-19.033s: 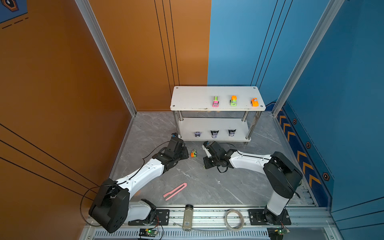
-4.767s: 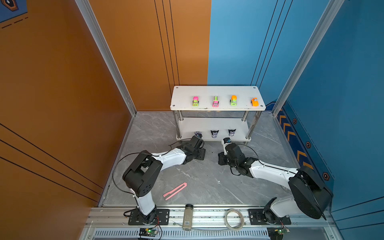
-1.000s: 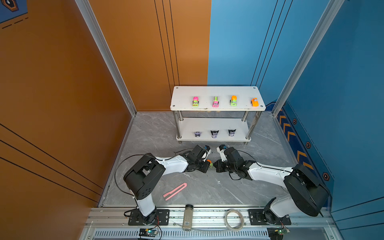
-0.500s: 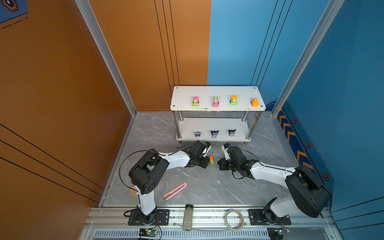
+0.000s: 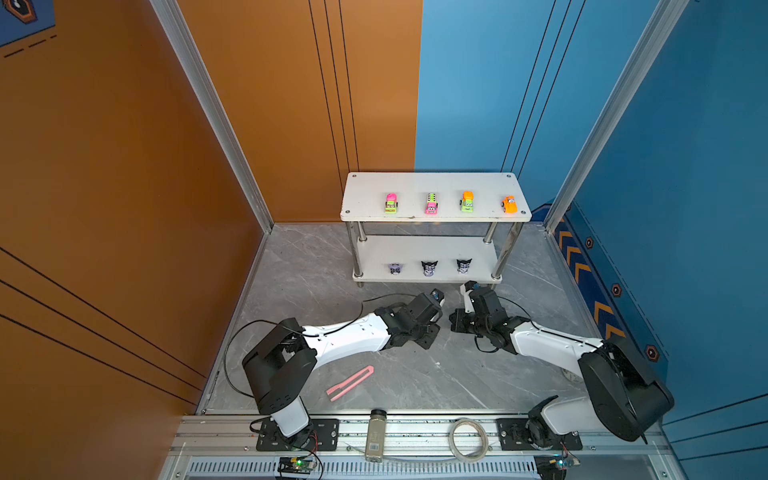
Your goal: Place and organize the plastic toys onto the shelf
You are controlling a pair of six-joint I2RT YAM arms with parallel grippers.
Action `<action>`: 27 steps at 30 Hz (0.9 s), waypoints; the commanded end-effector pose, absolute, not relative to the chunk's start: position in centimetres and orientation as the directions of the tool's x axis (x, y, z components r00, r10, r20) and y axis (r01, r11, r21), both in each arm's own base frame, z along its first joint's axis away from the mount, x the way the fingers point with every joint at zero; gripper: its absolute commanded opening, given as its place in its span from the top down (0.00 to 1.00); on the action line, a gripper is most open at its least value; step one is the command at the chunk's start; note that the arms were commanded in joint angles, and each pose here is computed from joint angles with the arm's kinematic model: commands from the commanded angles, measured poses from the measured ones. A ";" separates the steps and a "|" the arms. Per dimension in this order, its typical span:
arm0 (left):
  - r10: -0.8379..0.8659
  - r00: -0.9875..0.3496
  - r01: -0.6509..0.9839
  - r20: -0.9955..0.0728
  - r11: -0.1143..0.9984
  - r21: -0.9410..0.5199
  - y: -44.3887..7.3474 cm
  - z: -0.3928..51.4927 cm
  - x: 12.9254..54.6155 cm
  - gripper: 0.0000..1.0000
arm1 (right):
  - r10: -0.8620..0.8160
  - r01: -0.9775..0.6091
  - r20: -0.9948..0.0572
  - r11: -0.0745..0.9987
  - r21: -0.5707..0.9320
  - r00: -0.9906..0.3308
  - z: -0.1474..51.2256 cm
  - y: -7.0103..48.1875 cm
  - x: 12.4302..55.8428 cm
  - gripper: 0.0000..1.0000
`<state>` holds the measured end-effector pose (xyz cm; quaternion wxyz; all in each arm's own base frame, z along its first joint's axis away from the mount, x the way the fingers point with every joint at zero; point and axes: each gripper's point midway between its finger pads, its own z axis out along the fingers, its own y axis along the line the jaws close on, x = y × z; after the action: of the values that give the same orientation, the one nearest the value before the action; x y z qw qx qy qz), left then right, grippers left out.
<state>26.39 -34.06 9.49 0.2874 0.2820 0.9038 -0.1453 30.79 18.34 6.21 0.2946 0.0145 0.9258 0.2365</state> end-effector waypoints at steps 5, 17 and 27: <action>0.372 -0.748 0.439 -0.550 0.898 0.011 -31.8 7.5 28.1 0.37 | 0.204 -0.057 -0.555 0.907 0.417 -0.807 7.4 15.1 29.8 1.00; 0.314 -0.790 0.392 -0.527 0.919 -0.038 -33.8 5.0 30.0 0.37 | 0.219 -0.046 -0.557 0.906 0.422 -0.801 7.4 13.1 29.2 1.00; 0.239 -0.824 0.360 -0.513 0.921 -0.150 -33.7 3.3 31.3 0.53 | 0.230 -0.042 -0.539 0.895 0.444 -0.810 6.6 13.3 29.3 1.00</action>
<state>31.38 -33.33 4.11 0.2619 0.1602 0.9465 -0.0992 29.66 13.26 7.41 0.3136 0.0548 0.9220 0.2206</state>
